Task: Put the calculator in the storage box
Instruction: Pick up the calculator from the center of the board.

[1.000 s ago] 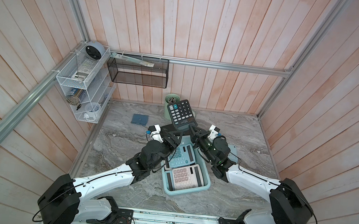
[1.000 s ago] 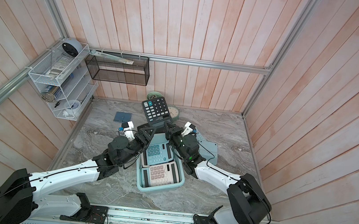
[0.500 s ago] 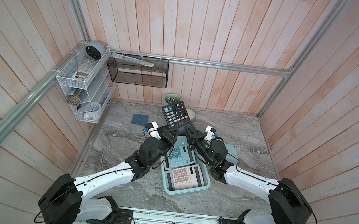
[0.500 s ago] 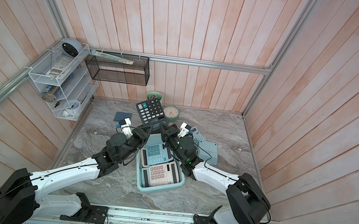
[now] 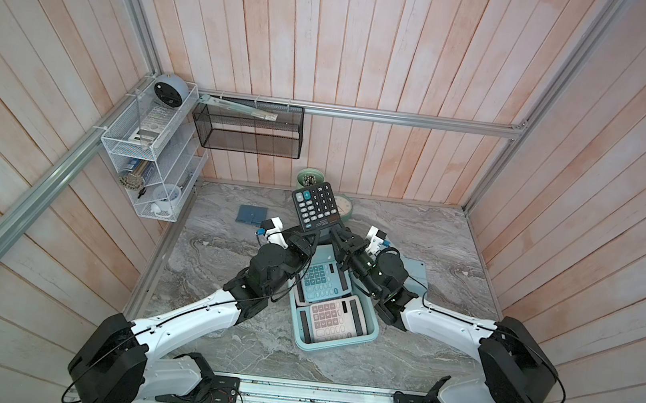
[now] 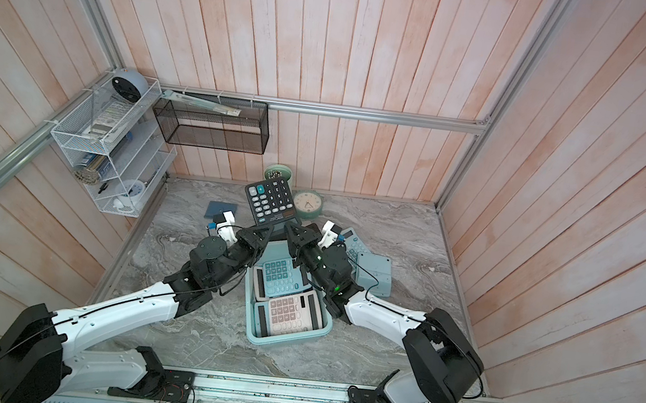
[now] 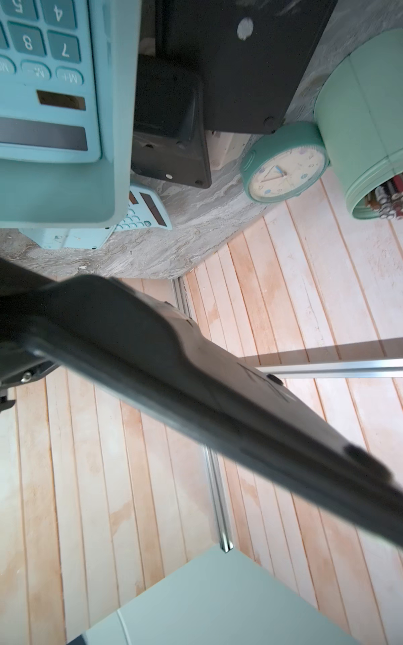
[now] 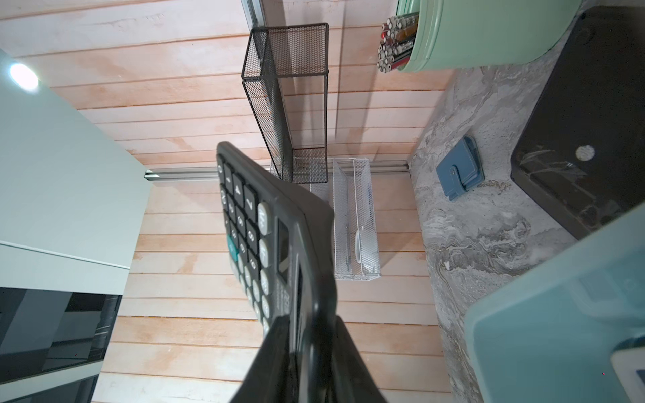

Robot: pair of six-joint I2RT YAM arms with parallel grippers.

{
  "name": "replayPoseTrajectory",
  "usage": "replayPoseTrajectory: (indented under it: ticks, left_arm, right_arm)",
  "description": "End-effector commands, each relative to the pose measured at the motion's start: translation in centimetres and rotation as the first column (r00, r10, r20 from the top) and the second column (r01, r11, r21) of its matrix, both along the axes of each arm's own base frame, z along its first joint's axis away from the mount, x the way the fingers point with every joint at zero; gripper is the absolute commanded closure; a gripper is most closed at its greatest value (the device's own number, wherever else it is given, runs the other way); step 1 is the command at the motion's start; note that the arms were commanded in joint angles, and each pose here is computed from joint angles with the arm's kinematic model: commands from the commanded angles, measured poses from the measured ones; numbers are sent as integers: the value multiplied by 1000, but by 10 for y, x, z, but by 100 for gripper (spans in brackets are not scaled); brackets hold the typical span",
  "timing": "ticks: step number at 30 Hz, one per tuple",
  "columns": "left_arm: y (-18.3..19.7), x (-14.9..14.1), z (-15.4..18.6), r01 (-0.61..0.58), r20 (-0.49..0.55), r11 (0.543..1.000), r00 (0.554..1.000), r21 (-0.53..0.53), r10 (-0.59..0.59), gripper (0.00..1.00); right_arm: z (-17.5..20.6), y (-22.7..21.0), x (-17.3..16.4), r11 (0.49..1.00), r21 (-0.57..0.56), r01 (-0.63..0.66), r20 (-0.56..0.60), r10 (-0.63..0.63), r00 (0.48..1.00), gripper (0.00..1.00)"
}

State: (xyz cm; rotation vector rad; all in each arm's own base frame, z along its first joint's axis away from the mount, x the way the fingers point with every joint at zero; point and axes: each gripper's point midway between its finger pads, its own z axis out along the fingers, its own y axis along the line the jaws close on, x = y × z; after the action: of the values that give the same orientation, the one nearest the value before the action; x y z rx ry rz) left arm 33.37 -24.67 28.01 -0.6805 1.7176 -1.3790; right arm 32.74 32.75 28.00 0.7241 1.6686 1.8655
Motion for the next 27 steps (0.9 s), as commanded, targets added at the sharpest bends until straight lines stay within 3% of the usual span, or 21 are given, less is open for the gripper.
replayPoseTrajectory:
  ticks: [1, 5, 13, 22, 27]
  left_arm:
    - [14, 0, 13, 47, 3, 997, 999, 68, -48, 100]
    - [30, -9, 13, 164, -64, 969, 986, 187, -155, 100]
    - [56, -43, 9, 407, -202, 836, 913, 367, -355, 100]
    - [41, -63, 1, 600, -272, 759, 797, 253, -539, 100]
    - [35, -70, -3, 642, -277, 741, 762, 196, -586, 100]
  right_arm:
    - [-3, -7, -10, 993, -99, -70, 48, 75, 996, 59]
    - [-17, -29, -16, 945, -303, -122, 51, 144, 988, 45]
    - [-3, -85, -19, 769, -607, -202, 83, 314, 946, 42]
    - [21, -105, -18, 649, -704, -289, 94, 488, 868, 41]
    - [24, -95, -14, 632, -700, -332, 99, 546, 832, 41]
